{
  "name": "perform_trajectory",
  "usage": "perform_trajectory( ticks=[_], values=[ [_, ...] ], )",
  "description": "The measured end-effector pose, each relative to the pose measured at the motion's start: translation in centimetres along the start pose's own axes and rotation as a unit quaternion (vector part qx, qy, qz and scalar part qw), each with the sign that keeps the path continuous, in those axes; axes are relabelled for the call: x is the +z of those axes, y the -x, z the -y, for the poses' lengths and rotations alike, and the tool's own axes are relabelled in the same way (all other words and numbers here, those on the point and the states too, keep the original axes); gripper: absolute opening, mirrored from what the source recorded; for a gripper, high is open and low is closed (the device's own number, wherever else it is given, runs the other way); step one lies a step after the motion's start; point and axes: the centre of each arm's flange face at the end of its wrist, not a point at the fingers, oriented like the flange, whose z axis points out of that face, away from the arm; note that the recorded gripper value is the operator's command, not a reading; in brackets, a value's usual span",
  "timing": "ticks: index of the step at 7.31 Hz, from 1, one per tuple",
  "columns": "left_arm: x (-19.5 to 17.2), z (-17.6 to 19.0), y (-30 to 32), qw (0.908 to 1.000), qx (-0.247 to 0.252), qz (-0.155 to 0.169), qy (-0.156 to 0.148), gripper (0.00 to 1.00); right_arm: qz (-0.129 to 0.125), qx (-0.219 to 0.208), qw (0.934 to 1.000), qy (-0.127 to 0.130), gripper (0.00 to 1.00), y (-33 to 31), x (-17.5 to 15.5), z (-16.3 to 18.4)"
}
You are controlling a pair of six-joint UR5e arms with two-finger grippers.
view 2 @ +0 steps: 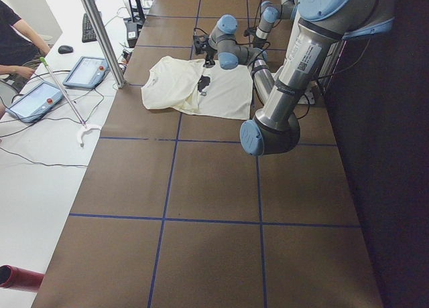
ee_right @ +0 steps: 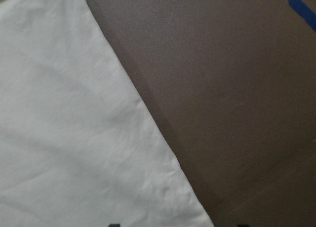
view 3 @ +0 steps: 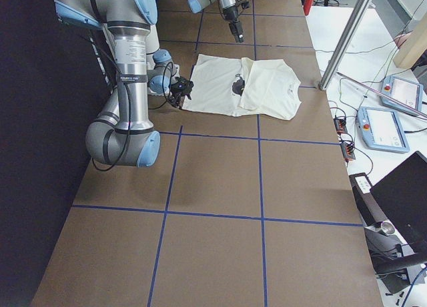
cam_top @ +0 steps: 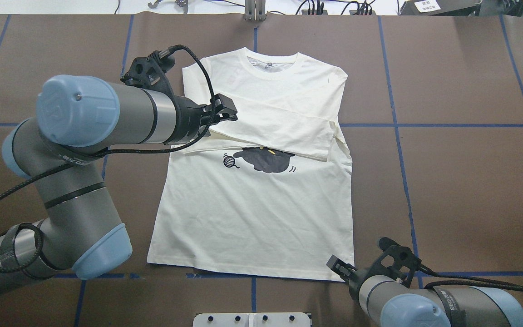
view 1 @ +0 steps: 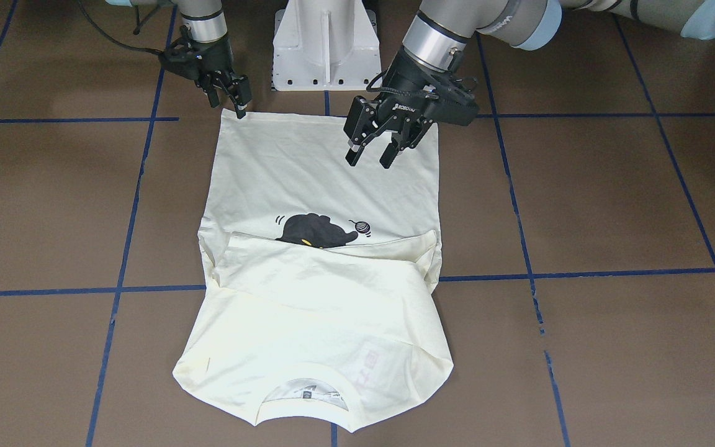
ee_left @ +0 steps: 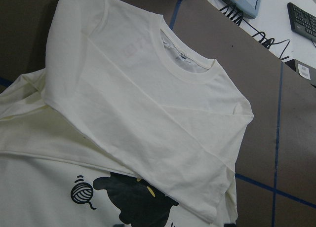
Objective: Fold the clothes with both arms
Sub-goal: 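Release the sleeve with the left gripper while the right gripper moves to the hem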
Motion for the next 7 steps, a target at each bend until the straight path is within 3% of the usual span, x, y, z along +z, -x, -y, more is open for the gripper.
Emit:
perform_trajectory(
  ticks=[1, 4, 5, 6, 7],
  values=[
    [0.0, 0.0, 0.0, 1.0000, 0.000, 0.001, 0.000, 0.73, -0.003, -0.002, 1.0000, 0.000, 0.69, -0.2, 0.2, -0.2],
    [0.1, 0.1, 0.3, 1.0000, 0.000, 0.002, 0.000, 0.73, -0.007, -0.005, 1.0000, 0.001, 0.45, -0.4, 0.6, -0.6],
    [0.1, 0.1, 0.3, 1.0000, -0.001, 0.002, 0.000, 0.73, -0.009, -0.006, 0.9999, 0.000, 0.19, -0.5, 0.9, -0.7],
    [0.1, 0.1, 0.3, 1.0000, 0.000, 0.002, 0.000, 0.73, -0.011, -0.005, 0.9999, -0.002, 0.00, -0.6, 1.1, -0.7],
    [0.1, 0.1, 0.3, 1.0000, 0.000, 0.002, 0.000, 0.73, -0.012, -0.004, 0.9999, -0.003, 0.00, -0.7, 1.2, -0.6]
  ],
)
